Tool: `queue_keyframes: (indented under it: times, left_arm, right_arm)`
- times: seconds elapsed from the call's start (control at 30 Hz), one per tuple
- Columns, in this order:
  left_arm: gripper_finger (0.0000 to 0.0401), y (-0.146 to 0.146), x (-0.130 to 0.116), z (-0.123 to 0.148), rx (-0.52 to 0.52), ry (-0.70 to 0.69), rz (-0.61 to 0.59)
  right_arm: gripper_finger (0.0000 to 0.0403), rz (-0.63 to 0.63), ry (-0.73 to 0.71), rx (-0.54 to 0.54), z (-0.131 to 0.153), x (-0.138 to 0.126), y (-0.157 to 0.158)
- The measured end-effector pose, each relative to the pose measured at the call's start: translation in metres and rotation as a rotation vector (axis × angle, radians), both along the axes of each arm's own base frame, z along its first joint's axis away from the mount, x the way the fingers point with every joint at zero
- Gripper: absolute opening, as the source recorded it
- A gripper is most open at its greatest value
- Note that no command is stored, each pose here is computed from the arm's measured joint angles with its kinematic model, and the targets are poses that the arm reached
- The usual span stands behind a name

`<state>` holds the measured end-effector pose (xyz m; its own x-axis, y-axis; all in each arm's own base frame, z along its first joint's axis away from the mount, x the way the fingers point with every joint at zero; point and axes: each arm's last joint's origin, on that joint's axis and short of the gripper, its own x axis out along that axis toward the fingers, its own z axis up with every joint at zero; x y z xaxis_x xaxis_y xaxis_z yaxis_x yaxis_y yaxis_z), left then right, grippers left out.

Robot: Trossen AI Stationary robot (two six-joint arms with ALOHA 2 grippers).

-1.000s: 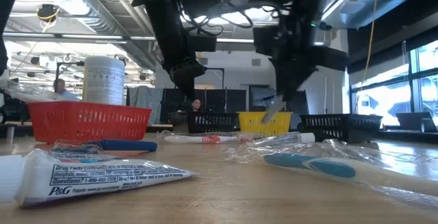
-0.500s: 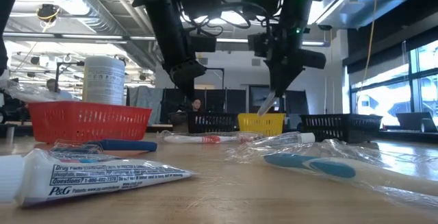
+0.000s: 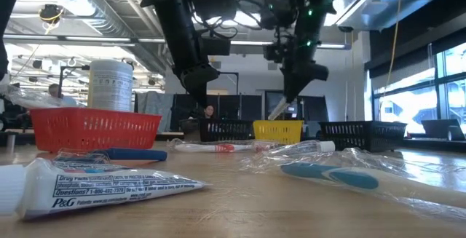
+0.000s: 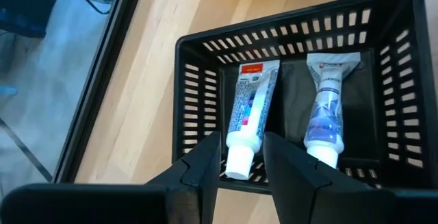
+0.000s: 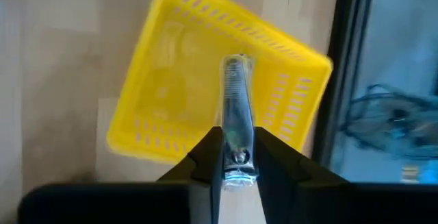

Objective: Pick & Place Travel size toiletries
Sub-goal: Put the nail cutter into the yellow bin, then put the razor into the right black bin

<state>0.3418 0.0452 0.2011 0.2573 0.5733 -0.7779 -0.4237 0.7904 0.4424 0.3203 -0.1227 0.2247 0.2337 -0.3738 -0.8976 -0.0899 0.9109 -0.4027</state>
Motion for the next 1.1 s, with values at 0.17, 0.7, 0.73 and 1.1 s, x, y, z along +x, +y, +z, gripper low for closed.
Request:
queue_keyframes:
  times: [0.17, 0.7, 0.73, 1.1]
  left_arm:
    - [0.0106, 0.0, 0.0, 0.0, 0.0, 0.0, 0.0]
    - [0.0106, 0.0, 0.0, 0.0, 0.0, 0.0, 0.001]
    - [0.0106, 0.0, 0.0, 0.0, 0.0, 0.001, 0.001]
    - [0.0106, 0.0, 0.0, 0.0, 0.0, 0.0, 0.0]
  right_arm:
    - [0.0088, -0.054, -0.11, 0.093, -0.016, -0.005, -0.02]
    - [0.0179, -0.019, -0.165, 0.35, -0.03, -0.002, 0.002]
    - [0.0178, -0.009, -0.165, 0.368, -0.03, -0.001, 0.006]
    - [0.0133, 0.068, -0.17, 0.576, -0.03, 0.013, 0.063]
